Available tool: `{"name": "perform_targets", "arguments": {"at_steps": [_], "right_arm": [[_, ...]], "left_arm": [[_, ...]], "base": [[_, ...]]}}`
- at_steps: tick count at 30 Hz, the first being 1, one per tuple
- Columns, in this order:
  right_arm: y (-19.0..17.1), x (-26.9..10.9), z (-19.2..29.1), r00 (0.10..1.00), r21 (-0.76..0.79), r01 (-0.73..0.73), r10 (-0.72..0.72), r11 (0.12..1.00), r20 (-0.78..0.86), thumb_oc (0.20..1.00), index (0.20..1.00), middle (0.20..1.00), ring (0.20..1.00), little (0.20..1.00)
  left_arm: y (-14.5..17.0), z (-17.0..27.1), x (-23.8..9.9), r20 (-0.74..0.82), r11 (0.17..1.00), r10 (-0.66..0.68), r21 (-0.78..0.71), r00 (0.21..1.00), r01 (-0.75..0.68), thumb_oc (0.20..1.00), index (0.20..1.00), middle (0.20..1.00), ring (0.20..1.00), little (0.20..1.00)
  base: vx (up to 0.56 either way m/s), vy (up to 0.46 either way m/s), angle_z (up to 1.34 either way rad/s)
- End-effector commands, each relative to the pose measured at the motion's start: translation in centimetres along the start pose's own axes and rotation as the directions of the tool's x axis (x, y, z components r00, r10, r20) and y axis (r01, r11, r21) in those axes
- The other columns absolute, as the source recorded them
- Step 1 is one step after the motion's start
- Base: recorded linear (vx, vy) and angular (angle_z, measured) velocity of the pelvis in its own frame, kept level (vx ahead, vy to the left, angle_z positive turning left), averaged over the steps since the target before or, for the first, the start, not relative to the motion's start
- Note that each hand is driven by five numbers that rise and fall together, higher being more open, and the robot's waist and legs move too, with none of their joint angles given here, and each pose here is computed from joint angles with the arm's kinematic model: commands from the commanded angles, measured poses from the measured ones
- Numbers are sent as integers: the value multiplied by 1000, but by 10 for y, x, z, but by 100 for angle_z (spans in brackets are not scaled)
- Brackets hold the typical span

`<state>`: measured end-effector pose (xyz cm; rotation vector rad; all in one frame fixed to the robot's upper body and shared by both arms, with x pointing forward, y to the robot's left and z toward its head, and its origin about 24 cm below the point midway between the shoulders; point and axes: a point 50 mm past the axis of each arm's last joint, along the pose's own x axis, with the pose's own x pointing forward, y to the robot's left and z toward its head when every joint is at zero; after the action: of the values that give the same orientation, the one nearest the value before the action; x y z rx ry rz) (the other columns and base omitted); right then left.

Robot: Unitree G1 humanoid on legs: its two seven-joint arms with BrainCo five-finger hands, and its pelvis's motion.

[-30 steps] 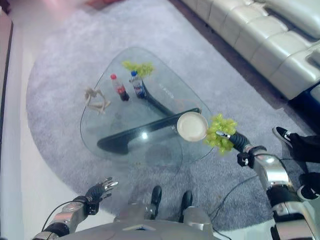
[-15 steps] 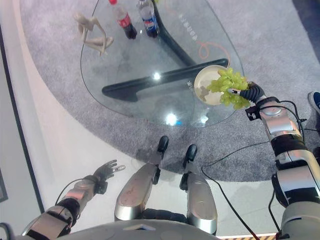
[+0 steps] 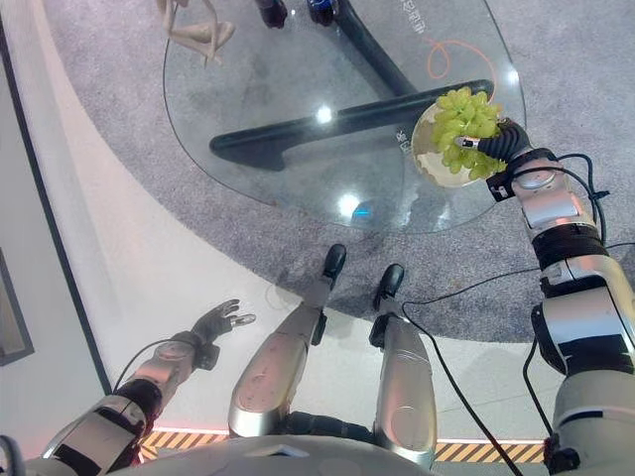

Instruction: Pick up fruits into the plate

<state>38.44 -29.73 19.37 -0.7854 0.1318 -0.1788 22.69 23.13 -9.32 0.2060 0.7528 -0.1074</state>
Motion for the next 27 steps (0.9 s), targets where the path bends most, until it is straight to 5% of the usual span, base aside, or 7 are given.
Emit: {"name": "perform_targets", "arguments": {"at_steps": [1, 5, 6, 7, 27], "right_arm": [[-25, 2, 16, 992, -137, 122, -122, 983, 13, 200, 200, 200, 200, 200], [-35, 4, 16, 980, -237, 178, -194, 955, -45, 200, 200, 200, 200, 200], [-37, 4, 16, 976, -257, 192, -212, 947, -55, 426, 426, 426, 426, 426], [-38, 4, 17, 973, -277, 199, -224, 940, -62, 1000, 1000, 1000, 1000, 1000], [-46, 2, 3, 907, -402, 322, -401, 857, -130, 1000, 1000, 1000, 1000, 1000]], "left_arm": [[-6, -10, -4, -5, 1000, -17, -8, 1000, 17, 1000, 1000, 1000, 1000, 1000], [-8, -8, -4, 6, 1000, -29, 0, 1000, 29, 1000, 1000, 1000, 1000, 1000], [-9, -8, -4, 9, 1000, -31, 3, 999, 31, 1000, 1000, 1000, 1000, 1000], [-9, -8, -4, 9, 999, -33, 3, 999, 33, 1000, 1000, 1000, 1000, 1000], [-13, 0, -3, 42, 999, -44, 17, 998, 43, 1000, 1000, 1000, 1000, 1000]], "base": [[-5, 15, 5], [-12, 7, 5], [0, 0, 0], [0, 0, 0], [-5, 0, 0]]}}
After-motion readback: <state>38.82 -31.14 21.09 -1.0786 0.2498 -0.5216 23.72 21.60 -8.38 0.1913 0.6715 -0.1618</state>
